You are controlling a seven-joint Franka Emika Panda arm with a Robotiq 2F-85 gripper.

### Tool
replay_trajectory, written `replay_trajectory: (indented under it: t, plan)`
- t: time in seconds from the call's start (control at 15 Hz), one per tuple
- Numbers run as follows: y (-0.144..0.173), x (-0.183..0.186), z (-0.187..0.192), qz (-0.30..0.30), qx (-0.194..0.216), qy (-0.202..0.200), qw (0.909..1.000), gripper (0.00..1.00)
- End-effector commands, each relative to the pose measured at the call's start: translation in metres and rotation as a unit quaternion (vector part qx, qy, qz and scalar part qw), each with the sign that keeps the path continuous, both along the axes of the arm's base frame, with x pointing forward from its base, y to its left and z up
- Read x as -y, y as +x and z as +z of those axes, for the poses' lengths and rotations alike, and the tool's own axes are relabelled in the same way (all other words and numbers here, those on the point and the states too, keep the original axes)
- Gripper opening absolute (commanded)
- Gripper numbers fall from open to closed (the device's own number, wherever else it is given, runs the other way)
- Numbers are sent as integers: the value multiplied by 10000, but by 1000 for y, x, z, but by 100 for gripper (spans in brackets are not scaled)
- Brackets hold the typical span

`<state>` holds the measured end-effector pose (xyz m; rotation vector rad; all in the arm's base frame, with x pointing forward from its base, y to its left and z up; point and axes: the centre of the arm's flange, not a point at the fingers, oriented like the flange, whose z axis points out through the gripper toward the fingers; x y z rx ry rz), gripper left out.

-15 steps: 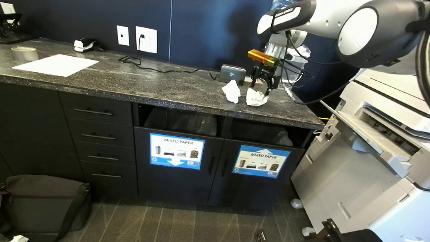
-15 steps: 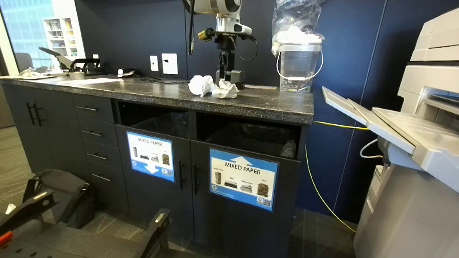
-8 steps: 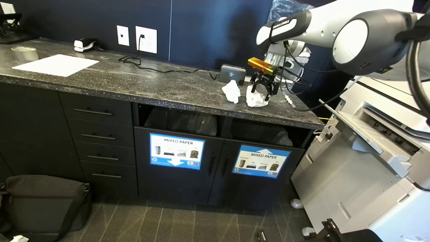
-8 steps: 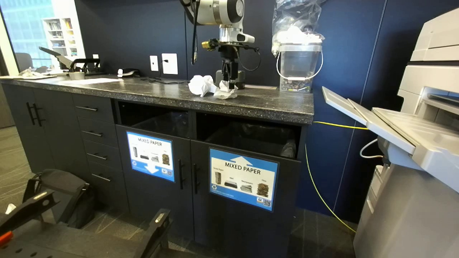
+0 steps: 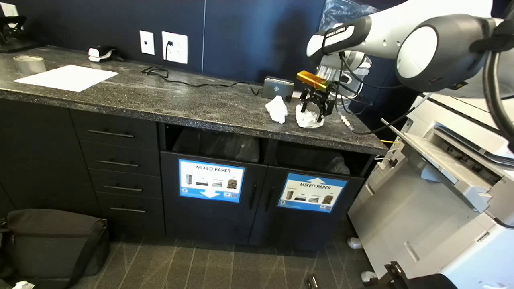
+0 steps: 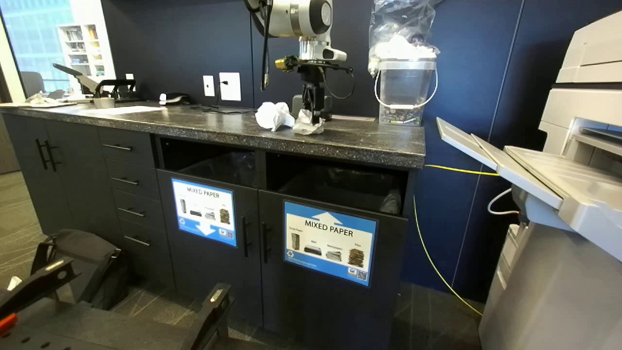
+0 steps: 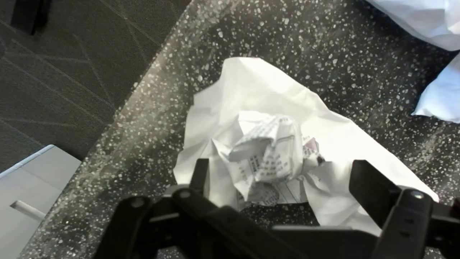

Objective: Pick up two paper trash from the base top and put them in the mixed paper bin on the left

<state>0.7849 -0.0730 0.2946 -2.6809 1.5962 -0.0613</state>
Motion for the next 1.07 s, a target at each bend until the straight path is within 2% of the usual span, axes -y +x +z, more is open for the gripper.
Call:
replay_trajectory:
  t: [0.0, 0.13, 0.67, 0.8, 0.93, 1.0]
  plan:
    - [1, 1, 0, 106, 85, -30, 9999, 100]
    - [1, 0, -1, 126, 77, -42, 9999, 72]
    - [1, 0, 1, 183, 83, -81, 9998, 15]
    - [0, 0, 2, 193, 87, -87, 9997, 10]
    - [-2, 1, 2, 199, 80, -85, 9997, 14]
    - [-3, 1, 2, 202, 62, -73, 9998, 11]
